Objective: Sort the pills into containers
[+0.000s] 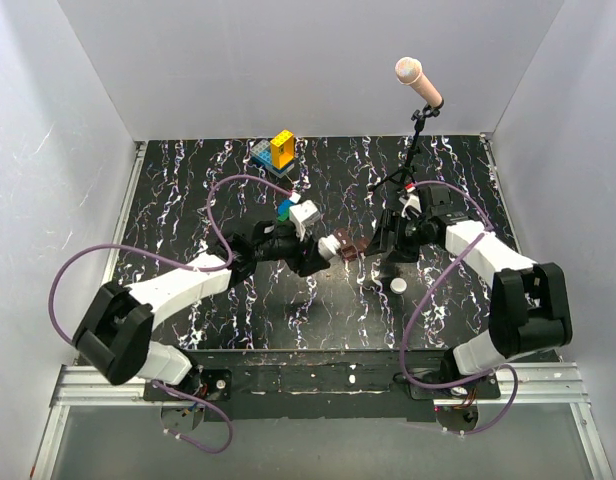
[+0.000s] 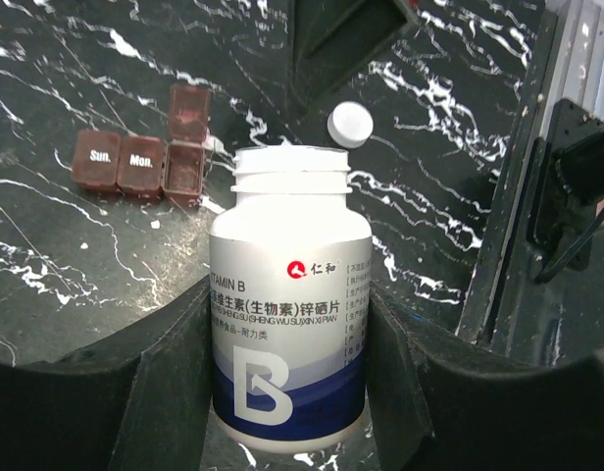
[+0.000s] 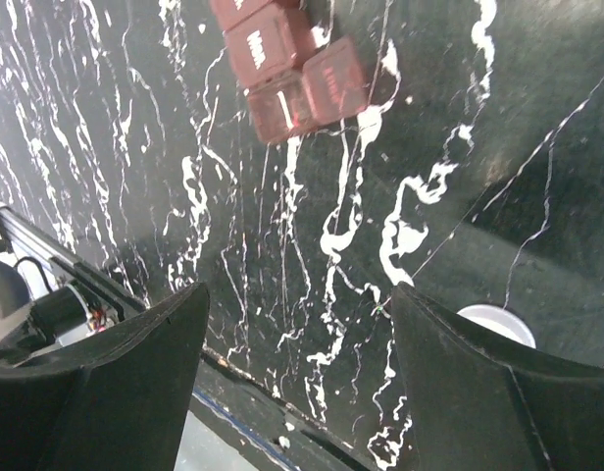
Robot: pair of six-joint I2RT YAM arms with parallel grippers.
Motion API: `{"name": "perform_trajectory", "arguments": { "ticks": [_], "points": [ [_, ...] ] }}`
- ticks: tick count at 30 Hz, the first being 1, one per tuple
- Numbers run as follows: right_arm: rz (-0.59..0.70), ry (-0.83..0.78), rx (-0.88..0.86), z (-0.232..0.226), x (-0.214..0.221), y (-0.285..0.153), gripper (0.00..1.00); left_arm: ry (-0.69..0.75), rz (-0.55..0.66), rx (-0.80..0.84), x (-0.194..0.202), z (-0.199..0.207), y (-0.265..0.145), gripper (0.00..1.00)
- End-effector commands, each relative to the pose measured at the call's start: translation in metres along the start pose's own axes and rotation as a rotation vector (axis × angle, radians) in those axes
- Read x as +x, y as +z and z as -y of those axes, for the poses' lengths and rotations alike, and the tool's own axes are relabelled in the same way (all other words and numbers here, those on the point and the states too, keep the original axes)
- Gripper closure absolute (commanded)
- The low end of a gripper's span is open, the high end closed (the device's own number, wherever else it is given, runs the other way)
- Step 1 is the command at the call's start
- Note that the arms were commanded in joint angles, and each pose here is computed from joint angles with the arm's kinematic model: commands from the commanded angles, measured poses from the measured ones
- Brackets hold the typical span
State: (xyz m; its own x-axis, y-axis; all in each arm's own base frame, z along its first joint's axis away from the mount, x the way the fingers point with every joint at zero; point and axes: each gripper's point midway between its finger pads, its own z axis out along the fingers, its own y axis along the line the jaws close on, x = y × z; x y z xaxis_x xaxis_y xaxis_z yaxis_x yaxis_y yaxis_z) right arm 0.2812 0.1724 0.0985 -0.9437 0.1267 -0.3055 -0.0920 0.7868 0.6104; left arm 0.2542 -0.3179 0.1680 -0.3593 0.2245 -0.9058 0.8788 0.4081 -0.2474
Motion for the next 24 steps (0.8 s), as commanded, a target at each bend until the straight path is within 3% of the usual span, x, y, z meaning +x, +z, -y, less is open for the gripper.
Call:
{"name": "perform_trajectory", "arguments": {
  "ticks": [1, 14, 19, 24],
  "points": [
    [0.060, -0.052, -0.040, -0.007, -0.035, 0.004, 0.21, 0.054, 0.026, 0.104, -0.009, -0.003, 0.011, 1.00],
    [0.007, -0.004, -0.086, 0.006, -0.065, 0.047, 0.37, 0.074, -0.017, 0.133, -0.002, -0.023, 0.038, 1.00],
    [-0.014, 0.016, -0.119, 0.006, -0.068, 0.057, 0.48, 0.078, -0.020, 0.136, -0.002, -0.024, 0.040, 1.00],
    [-0.032, 0.031, -0.109, 0.014, -0.067, 0.067, 0.51, 0.081, -0.013, 0.142, -0.005, -0.023, 0.040, 1.00]
  ]
}}
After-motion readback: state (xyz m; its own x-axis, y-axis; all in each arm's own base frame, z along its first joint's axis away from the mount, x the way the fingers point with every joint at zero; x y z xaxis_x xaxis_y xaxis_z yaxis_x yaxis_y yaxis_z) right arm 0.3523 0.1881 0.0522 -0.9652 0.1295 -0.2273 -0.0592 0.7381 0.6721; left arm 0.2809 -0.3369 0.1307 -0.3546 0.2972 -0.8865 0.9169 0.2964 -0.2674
